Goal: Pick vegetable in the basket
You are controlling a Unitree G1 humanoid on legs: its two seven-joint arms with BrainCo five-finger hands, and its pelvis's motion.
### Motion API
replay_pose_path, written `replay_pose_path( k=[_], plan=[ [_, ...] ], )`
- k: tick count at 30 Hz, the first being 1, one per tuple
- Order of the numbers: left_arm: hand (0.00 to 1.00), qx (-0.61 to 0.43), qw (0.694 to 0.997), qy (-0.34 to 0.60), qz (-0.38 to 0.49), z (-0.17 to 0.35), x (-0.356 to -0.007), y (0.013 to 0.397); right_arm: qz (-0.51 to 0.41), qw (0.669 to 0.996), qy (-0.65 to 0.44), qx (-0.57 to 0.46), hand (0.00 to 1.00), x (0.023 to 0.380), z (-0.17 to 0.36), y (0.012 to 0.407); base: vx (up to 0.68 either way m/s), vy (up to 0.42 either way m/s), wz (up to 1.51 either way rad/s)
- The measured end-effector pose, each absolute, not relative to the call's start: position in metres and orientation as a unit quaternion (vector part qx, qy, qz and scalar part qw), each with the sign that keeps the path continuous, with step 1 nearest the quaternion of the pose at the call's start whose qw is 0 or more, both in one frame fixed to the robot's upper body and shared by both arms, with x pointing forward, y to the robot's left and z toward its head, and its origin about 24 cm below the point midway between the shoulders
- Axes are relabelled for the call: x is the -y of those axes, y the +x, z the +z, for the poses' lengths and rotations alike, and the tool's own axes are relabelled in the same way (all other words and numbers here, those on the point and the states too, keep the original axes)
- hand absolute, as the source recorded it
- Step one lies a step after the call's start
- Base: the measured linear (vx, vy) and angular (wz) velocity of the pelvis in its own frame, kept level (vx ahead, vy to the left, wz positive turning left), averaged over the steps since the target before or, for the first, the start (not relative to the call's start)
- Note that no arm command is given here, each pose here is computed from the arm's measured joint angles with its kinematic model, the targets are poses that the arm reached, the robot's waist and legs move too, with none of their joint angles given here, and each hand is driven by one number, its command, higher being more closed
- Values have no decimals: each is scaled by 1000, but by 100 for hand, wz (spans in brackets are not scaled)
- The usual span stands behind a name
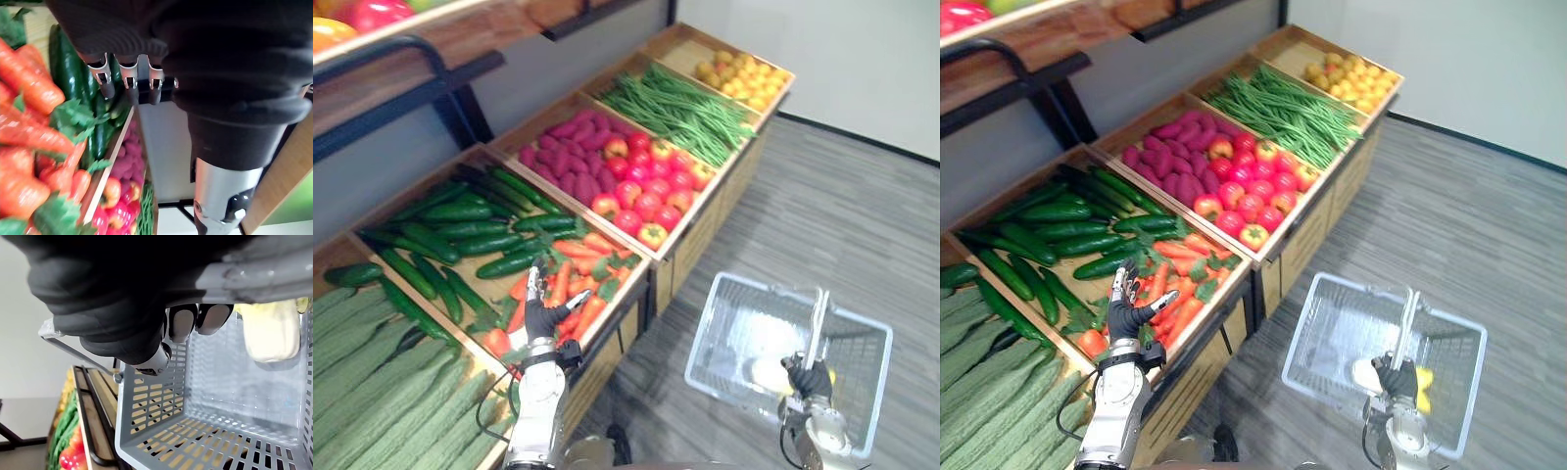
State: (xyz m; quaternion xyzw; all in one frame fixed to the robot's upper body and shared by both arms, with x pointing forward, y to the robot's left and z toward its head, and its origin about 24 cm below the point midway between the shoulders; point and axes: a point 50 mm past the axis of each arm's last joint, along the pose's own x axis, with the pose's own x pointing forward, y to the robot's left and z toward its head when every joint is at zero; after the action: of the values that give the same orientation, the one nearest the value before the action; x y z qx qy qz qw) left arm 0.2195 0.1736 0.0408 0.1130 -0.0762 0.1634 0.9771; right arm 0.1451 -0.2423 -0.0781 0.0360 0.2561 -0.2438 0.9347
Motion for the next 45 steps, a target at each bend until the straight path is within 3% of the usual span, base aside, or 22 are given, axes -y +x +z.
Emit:
replay_pose_path(
  k=[8,15,18,19,23,42,43,45],
  plan=[
    [0,92,970,149,167,47,-173,222,-258,922,43,-284,100,242,-87,120,164,-246,79],
    [0,14,968,216,131,13,-182,230,-251,916,53,-309,100,241,-98,116,4,-119,28],
    [0,-17,956,271,112,2,-190,237,-243,919,53,-307,100,242,-98,121,-61,-15,22],
    [0,-65,929,350,104,-14,-204,239,-239,919,54,-309,100,241,-100,127,-86,-23,27],
    [0,-95,907,390,129,-22,-223,247,-228,930,47,-283,100,239,-93,148,-88,-20,-1],
    [0,-16,869,450,206,31,-246,305,-200,953,16,-228,100,240,-73,182,-15,-12,-7],
    [100,-12,867,451,210,33,-247,307,-199,954,16,-225,100,239,-73,183,-14,-1,-8],
    [100,-4,866,452,213,38,-247,311,-197,955,18,-221,100,238,-72,184,-23,-3,-4]
  ],
)
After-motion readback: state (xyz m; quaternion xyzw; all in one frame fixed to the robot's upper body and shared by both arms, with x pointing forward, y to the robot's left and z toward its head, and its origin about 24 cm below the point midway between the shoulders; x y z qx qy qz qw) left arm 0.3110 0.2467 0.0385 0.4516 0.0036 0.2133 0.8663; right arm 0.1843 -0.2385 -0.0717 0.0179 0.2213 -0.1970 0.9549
